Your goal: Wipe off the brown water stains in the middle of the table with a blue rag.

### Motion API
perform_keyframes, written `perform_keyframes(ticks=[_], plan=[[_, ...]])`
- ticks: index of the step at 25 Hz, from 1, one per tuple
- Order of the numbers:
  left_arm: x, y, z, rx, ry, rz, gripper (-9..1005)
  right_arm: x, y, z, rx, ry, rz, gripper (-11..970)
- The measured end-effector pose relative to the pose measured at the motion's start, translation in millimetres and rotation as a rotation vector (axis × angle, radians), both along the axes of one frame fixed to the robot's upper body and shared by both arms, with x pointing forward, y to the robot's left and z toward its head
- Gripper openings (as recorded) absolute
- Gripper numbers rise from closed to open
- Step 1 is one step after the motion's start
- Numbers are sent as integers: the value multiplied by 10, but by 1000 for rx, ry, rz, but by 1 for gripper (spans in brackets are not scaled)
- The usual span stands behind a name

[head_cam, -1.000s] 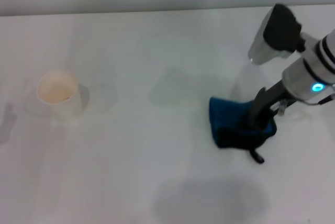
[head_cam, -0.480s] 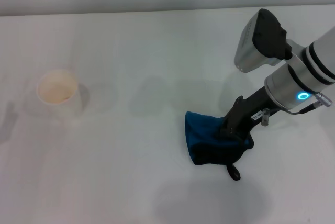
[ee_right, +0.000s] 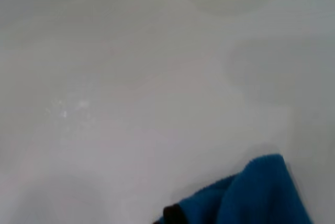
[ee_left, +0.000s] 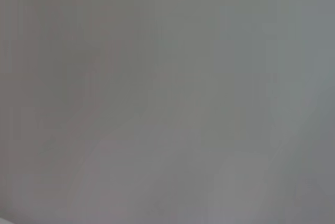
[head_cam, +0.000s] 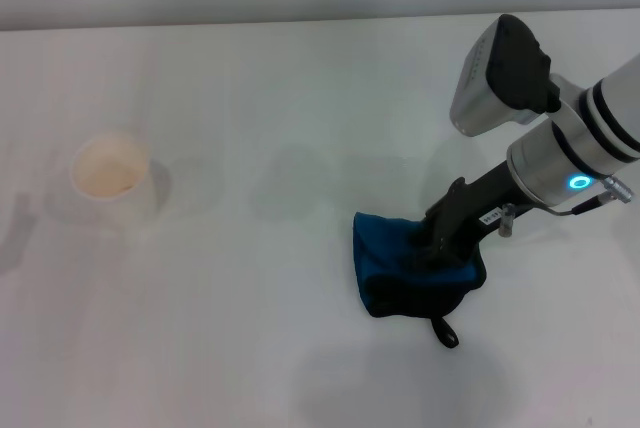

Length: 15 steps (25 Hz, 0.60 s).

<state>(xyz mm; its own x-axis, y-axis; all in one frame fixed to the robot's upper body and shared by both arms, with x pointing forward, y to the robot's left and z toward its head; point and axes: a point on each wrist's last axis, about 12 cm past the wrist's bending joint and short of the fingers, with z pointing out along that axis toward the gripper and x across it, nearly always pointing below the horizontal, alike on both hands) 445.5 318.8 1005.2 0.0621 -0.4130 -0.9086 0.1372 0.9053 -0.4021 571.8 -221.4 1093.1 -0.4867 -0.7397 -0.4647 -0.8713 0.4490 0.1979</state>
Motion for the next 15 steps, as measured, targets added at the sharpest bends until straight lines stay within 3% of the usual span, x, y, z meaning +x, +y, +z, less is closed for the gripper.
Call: perform_keyframes(ticks=[3,8,12,15], plan=[[3,-2,1,0,-1,-1,876,0,-12,25,29,-12,0,387],[3,0,2,-1,-1,1,876,14,-72,86,127,-36,-35,507],[3,0,2,0,-2,1,876,84,-237,218,371,-95,-166,602],[3,1,2,0,-1,1,876,125,-458,250,680,-145,-368,706]])
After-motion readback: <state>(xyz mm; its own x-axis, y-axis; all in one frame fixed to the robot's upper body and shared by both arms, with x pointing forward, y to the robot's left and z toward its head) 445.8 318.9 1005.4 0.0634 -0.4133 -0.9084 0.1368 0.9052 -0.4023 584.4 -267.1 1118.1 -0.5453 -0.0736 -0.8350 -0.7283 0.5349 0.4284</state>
